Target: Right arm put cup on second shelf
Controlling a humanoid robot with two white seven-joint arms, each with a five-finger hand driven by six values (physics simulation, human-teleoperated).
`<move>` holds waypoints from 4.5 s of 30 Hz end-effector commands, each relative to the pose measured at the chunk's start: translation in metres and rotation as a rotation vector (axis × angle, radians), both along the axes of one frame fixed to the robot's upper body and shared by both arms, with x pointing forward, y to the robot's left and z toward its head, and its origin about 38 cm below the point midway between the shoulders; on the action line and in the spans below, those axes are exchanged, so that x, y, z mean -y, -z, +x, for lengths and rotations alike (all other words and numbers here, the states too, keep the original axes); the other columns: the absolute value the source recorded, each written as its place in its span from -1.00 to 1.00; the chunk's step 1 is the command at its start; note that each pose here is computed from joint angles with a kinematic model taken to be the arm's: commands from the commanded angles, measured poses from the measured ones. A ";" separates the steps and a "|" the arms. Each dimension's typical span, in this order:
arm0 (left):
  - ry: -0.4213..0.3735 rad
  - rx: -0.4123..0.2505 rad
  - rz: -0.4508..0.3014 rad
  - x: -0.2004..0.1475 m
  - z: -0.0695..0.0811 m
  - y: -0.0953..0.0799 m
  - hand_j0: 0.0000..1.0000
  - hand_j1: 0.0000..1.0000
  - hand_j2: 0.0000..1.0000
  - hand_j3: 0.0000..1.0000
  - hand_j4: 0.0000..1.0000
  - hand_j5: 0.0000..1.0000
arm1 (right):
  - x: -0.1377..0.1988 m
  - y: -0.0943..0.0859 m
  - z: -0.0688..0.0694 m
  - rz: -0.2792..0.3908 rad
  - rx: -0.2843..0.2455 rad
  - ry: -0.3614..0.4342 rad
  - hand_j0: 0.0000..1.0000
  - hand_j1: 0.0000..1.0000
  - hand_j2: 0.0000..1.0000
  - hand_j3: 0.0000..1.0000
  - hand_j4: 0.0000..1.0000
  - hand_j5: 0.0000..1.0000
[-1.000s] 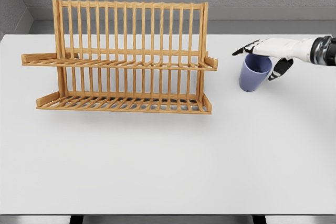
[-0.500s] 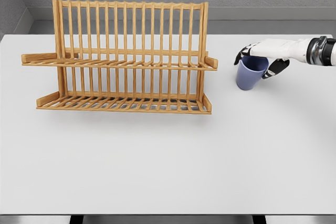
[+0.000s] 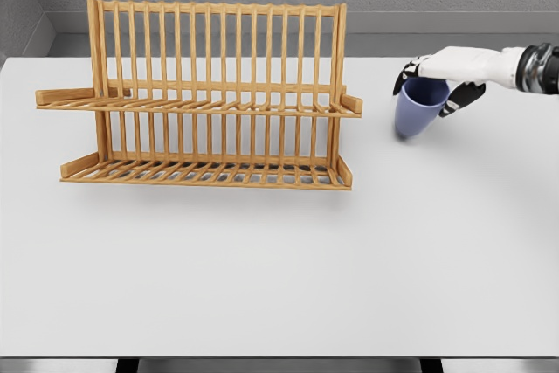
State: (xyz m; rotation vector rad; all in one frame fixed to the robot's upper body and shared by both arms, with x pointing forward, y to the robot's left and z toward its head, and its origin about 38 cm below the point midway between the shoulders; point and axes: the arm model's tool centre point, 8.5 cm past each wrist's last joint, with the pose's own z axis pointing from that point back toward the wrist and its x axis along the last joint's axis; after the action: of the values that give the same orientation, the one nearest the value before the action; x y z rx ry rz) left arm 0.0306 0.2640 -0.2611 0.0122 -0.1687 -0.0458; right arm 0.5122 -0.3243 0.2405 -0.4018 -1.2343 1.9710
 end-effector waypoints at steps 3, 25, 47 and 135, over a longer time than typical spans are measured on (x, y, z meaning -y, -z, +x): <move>0.000 0.000 0.000 0.000 0.000 0.000 1.00 1.00 1.00 1.00 1.00 1.00 | 0.001 -0.009 0.002 0.012 0.019 0.003 0.28 0.28 0.28 0.28 0.28 0.28; 0.000 0.001 0.000 0.000 0.000 0.000 1.00 1.00 1.00 1.00 1.00 1.00 | 0.017 -0.084 -0.002 0.073 0.199 0.008 0.28 0.28 0.28 0.28 0.28 0.28; 0.000 0.001 0.000 0.000 0.000 0.000 1.00 1.00 1.00 1.00 1.00 1.00 | -0.012 -0.119 -0.045 0.035 0.322 -0.156 0.31 0.31 0.31 0.31 0.31 0.31; 0.000 0.000 0.000 0.000 0.000 0.000 1.00 1.00 1.00 1.00 1.00 1.00 | -0.098 -0.161 -0.100 0.124 0.496 -0.370 1.00 1.00 1.00 1.00 1.00 1.00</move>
State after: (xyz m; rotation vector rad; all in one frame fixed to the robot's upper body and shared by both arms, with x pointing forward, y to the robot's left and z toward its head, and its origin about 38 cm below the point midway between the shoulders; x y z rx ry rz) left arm 0.0306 0.2640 -0.2611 0.0122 -0.1688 -0.0458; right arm 0.4151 -0.2098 0.3812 -0.5842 -1.8227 2.1885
